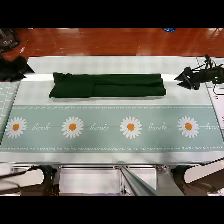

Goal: Fold the shirts.

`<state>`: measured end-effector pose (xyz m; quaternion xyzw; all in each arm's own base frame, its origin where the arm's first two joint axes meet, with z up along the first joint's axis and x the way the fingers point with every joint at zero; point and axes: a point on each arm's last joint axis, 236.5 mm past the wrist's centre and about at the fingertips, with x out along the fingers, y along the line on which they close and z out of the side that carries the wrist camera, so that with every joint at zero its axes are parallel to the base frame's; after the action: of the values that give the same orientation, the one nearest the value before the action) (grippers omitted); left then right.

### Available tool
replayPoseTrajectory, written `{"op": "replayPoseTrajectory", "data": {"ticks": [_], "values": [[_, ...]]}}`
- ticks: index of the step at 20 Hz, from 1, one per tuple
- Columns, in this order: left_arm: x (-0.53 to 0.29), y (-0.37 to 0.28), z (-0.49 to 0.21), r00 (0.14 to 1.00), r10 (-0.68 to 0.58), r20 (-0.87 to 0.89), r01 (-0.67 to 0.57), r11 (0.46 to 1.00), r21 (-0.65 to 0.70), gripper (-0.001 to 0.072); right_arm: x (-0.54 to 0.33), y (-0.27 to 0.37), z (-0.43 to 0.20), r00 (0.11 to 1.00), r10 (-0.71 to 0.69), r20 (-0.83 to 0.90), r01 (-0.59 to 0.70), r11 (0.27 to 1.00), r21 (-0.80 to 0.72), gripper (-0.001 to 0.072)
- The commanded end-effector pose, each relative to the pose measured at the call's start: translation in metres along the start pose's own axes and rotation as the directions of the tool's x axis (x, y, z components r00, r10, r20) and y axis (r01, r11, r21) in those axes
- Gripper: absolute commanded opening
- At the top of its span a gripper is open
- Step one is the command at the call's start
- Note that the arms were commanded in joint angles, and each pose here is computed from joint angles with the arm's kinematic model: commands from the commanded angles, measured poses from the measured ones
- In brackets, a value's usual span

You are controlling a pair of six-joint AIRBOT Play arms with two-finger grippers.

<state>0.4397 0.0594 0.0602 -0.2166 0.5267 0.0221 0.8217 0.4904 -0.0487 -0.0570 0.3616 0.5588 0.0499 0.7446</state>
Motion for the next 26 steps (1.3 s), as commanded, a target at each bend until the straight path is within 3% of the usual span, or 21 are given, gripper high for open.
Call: {"op": "replayPoseTrajectory", "data": {"ticks": [1,4,8,9,10,11,12,13,18,22,26], "values": [[0.001,-0.020,-0.067,0.994,-0.031,0.100,0.026,0.998,0.051,0.0503,0.030,0.000,-0.020,0.998,-0.016,-0.056,0.017,1.000,0.005,0.0413],[0.012,-0.041,-0.127,0.998,-0.061,0.029,0.058,0.991,0.119,0.0503,0.055,0.016,-0.027,0.995,0.046,-0.084,-0.043,0.999,0.028,0.0413],[0.022,-0.076,-0.147,0.992,-0.127,-0.026,0.130,0.977,0.167,0.0503,0.088,0.032,-0.043,0.987,0.083,-0.135,-0.077,0.996,0.049,0.0404],[0.026,-0.083,-0.150,0.990,-0.140,-0.034,0.144,0.974,0.174,0.0503,0.093,0.039,-0.045,0.986,0.084,-0.142,-0.080,0.996,0.031,0.0362],[0.029,-0.089,-0.151,0.988,-0.150,-0.037,0.154,0.972,0.179,0.0503,0.095,0.049,-0.046,0.986,0.087,-0.145,-0.087,0.996,0.007,0.0214],[0.033,-0.096,-0.152,0.986,-0.164,-0.037,0.168,0.970,0.178,0.0500,0.094,0.062,-0.047,0.983,0.099,-0.155,-0.104,0.994,-0.030,0.0018],[0.036,-0.100,-0.152,0.983,-0.177,-0.041,0.181,0.968,0.171,0.0412,0.087,0.075,-0.051,0.976,0.113,-0.186,-0.127,0.990,-0.066,0.0021],[0.037,-0.104,-0.154,0.981,-0.189,-0.049,0.194,0.967,0.164,0.0030,0.077,0.086,-0.052,0.972,0.117,-0.202,-0.139,0.985,-0.101,0.0021],[0.021,-0.160,-0.154,0.940,-0.336,-0.052,0.338,0.908,0.246,0.0017,-0.025,0.087,-0.074,0.993,-0.093,-0.072,0.065,0.945,-0.320,0.0021],[0.043,-0.214,-0.172,0.920,-0.386,-0.069,0.385,0.858,0.341,0.0017,-0.091,0.099,-0.147,0.997,-0.042,0.070,0.066,0.925,-0.374,0.0020],[0.083,-0.289,-0.237,0.875,-0.409,-0.260,0.482,0.788,0.382,0.0016,-0.137,0.116,-0.234,0.989,0.077,0.127,-0.021,0.920,-0.391,0.0021]]}}
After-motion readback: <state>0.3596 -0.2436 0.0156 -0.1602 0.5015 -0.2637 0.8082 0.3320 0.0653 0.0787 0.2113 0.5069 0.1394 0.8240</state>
